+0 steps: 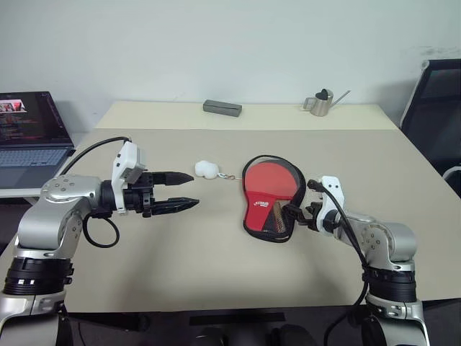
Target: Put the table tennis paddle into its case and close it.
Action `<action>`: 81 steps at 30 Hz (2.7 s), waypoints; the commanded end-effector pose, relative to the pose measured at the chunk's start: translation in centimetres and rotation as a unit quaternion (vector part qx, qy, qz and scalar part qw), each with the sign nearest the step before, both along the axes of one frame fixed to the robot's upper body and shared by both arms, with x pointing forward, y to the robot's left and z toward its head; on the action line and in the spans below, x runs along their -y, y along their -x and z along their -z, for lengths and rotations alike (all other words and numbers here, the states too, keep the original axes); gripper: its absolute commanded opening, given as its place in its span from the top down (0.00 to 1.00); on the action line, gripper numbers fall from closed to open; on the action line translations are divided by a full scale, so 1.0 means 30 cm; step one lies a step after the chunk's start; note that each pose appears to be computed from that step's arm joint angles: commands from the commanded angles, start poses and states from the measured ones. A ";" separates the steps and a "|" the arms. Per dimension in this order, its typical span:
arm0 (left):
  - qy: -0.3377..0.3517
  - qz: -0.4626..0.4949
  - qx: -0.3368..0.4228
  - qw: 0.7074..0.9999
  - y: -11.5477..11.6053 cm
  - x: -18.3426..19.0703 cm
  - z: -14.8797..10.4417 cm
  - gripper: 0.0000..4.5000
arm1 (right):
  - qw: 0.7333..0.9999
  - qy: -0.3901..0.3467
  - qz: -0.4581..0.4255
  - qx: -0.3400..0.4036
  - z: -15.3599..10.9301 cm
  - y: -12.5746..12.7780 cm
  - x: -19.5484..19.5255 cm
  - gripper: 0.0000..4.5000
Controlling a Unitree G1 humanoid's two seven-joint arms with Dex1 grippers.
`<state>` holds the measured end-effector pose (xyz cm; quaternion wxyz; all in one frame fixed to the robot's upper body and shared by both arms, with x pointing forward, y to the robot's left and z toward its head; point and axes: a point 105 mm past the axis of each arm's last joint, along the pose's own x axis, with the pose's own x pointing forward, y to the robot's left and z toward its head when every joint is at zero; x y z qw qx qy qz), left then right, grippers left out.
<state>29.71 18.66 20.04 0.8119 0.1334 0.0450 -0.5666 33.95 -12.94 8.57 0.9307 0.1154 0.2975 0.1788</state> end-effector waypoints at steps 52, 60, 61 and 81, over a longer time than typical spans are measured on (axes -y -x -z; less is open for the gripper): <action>-0.057 0.120 -0.051 0.990 0.204 0.072 0.060 0.27 | 0.996 0.019 -0.056 -0.067 -0.010 0.132 0.017 1.00; -0.061 0.142 -0.063 0.986 0.235 0.088 0.068 0.27 | 0.993 0.035 -0.084 -0.080 0.018 0.186 0.028 1.00; -0.061 0.144 -0.064 0.986 0.238 0.089 0.069 0.27 | 0.992 0.037 -0.087 -0.081 0.021 0.194 0.031 1.00; -0.057 0.180 -0.075 0.979 0.266 0.128 0.078 0.27 | 0.984 0.086 -0.107 -0.117 0.051 0.293 0.140 1.00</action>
